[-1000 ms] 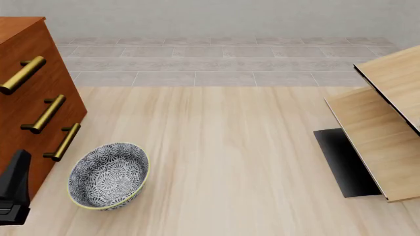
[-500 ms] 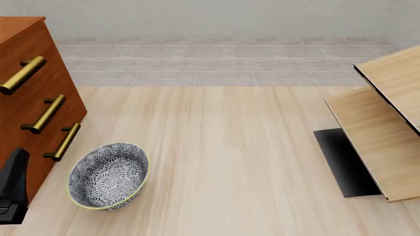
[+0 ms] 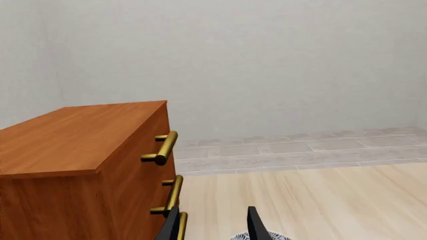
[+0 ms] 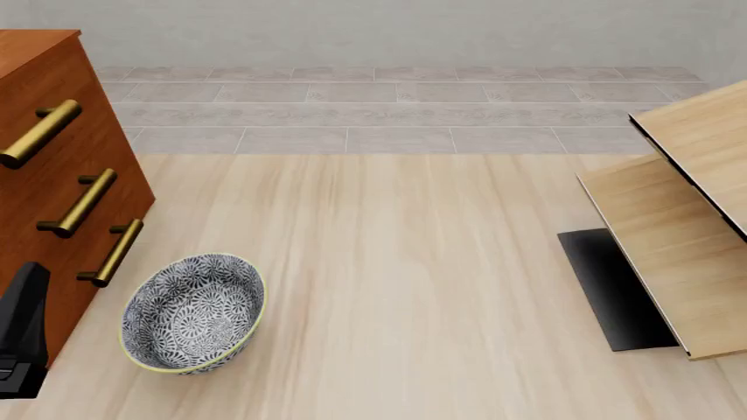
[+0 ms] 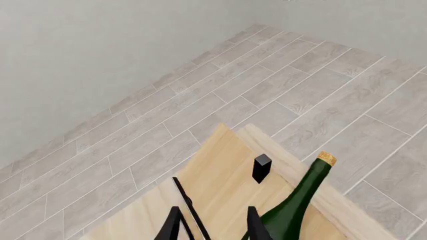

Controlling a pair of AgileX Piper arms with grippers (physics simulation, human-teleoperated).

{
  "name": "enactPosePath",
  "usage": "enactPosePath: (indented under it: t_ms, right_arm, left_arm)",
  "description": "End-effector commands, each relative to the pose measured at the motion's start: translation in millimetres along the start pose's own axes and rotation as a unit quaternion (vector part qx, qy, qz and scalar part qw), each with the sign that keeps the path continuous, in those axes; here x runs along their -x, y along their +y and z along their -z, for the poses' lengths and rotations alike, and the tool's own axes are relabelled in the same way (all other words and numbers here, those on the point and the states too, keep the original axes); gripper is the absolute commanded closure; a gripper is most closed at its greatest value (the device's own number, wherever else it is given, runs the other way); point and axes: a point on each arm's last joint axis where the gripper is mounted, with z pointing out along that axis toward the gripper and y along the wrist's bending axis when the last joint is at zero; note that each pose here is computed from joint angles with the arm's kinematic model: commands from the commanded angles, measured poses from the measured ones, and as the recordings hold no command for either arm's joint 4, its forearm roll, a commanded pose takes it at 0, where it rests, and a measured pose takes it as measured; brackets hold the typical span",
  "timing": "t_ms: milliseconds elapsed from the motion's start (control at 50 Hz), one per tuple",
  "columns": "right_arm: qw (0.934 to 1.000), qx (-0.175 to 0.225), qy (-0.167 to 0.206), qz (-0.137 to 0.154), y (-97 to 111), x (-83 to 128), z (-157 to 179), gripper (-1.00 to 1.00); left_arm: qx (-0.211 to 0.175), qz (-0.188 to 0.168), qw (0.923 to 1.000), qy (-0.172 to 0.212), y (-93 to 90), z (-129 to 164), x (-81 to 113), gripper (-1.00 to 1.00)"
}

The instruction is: Put the wine bottle on the wine rack.

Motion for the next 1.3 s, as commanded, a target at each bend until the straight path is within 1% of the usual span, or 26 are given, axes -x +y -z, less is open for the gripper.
enactPosePath:
  t_ms: [20, 60, 240, 260, 300, 320, 360, 480, 540, 580, 620, 640, 780, 820, 900, 920, 960, 1020, 1040, 1120, 1140, 1180, 1240, 1260, 1280, 1300]
  right_arm:
    - [0.9981, 0.056, 0.006, 0.026, 14.1, -13.2, 21.4, -1.00]
    - [0.9967, 0.073, 0.006, 0.037, 17.4, -16.2, 27.7, -1.00]
    - [0.9910, 0.123, 0.003, 0.054, 23.2, -29.0, 46.5, -1.00]
    - [0.9897, 0.134, 0.002, 0.050, 24.6, -30.7, 50.9, -1.00]
    - [0.9876, 0.142, -0.005, 0.067, 25.1, -30.2, 55.0, -1.00]
    - [0.9867, 0.151, -0.003, 0.060, 26.0, -31.8, 58.2, -1.00]
    - [0.9838, 0.162, -0.009, 0.077, 26.8, -31.3, 64.1, -1.00]
    - [0.9800, 0.182, -0.014, 0.080, 27.4, -32.6, 73.8, -1.00]
    - [0.9758, 0.199, -0.019, 0.089, 26.7, -32.7, 84.6, -1.00]
    - [0.9738, 0.213, -0.015, 0.079, 26.1, -35.0, 90.5, -1.00]
    - [0.9727, 0.216, -0.014, 0.085, 25.9, -35.8, 91.9, -1.00]
    - [0.9695, 0.224, -0.022, 0.097, 24.7, -35.5, 97.9, -1.00]
    - [0.9626, 0.250, -0.026, 0.100, 18.1, -43.2, 112.7, -1.00]
    - [0.9585, 0.259, -0.038, 0.114, 14.8, -44.2, 119.4, -1.00]
    - [0.9542, 0.268, -0.049, 0.124, 10.5, -47.5, 125.9, -1.00]
    - [0.9534, 0.273, -0.046, 0.119, 9.3, -50.2, 127.0, -1.00]
    - [0.9501, 0.276, -0.057, 0.134, 6.6, -52.3, 130.3, -1.00]
    - [0.9490, 0.283, -0.054, 0.128, 3.9, -56.4, 132.7, -1.00]
    - [0.9445, 0.293, -0.062, 0.136, -0.2, -59.3, 138.2, -1.00]
    - [0.9421, 0.301, -0.060, 0.135, -4.7, -65.4, 141.5, -1.00]
    - [0.9384, 0.309, -0.067, 0.139, -8.0, -67.1, 145.7, -1.00]
    - [0.9386, 0.312, -0.061, 0.134, -10.2, -71.5, 146.1, -1.00]
    - [0.9337, 0.321, -0.068, 0.144, -16.3, -77.2, 151.1, -1.00]
    - [0.9337, 0.321, -0.068, 0.144, -16.3, -77.3, 151.1, -1.00]
    - [0.9306, 0.331, -0.066, 0.143, -19.6, -81.8, 152.8, -1.00]
    - [0.9306, 0.331, -0.066, 0.143, -19.6, -81.9, 152.8, -1.00]
  left_arm:
    - [-0.001, -0.002, 1.0000, -0.001, 0.2, 0.1, 3.7, -1.00]
    - [-0.002, -0.002, 1.0000, -0.001, 0.1, 0.1, 4.1, -1.00]
    - [-0.007, -0.005, 1.0000, -0.001, -0.3, 0.2, 6.3, -1.00]
    - [-0.008, -0.005, 1.0000, -0.001, -0.2, 0.2, 6.8, -1.00]
    - [-0.008, -0.006, 0.9999, -0.001, -0.3, 0.2, 6.9, -1.00]
    - [-0.008, -0.006, 0.9999, -0.001, -0.3, 0.2, 6.9, -1.00]
    - [-0.009, -0.007, 0.9999, 0.000, -0.4, 0.2, 7.0, -1.00]
    - [-0.010, -0.007, 0.9999, 0.000, -0.3, 0.3, 8.5, -1.00]
    - [-0.010, -0.007, 0.9999, -0.001, -0.4, 0.2, 8.0, -1.00]
    - [-0.012, -0.008, 0.9999, 0.000, -0.6, 0.2, 7.8, -1.00]
    - [-0.012, -0.008, 0.9999, 0.000, -0.6, 0.2, 7.9, -1.00]
    - [-0.012, -0.008, 0.9999, 0.000, -0.6, 0.3, 8.4, -1.00]
    - [-0.015, -0.010, 0.9998, 0.001, -0.9, 0.3, 8.0, -1.00]
    - [-0.016, -0.010, 0.9998, 0.002, -1.0, 0.3, 7.7, -1.00]
    - [-0.018, -0.012, 0.9998, 0.001, -1.1, 0.3, 8.9, -1.00]
    - [-0.019, -0.012, 0.9998, 0.001, -1.1, 0.3, 9.4, -1.00]
    - [-0.019, -0.013, 0.9997, 0.001, -1.1, 0.4, 10.8, -1.00]
    - [-0.020, -0.013, 0.9997, 0.000, -0.9, 0.6, 13.3, -1.00]
    - [-0.021, -0.014, 0.9997, -0.001, -0.9, 0.7, 14.9, -1.00]
    - [-0.023, -0.015, 0.9996, -0.002, -0.9, 0.8, 16.9, -1.00]
    - [-0.024, -0.015, 0.9996, -0.002, -0.9, 0.9, 17.7, -1.00]
    - [-0.025, -0.016, 0.9996, -0.002, -1.0, 0.9, 18.5, -1.00]
    - [-0.027, -0.015, 0.9995, -0.002, -1.1, 1.0, 19.1, -1.00]
    - [-0.027, -0.015, 0.9995, -0.002, -1.1, 1.0, 19.1, -1.00]
    - [-0.027, -0.015, 0.9995, -0.003, -0.9, 1.1, 20.5, -1.00]
    - [-0.027, -0.015, 0.9995, -0.003, -0.9, 1.1, 20.6, -1.00]
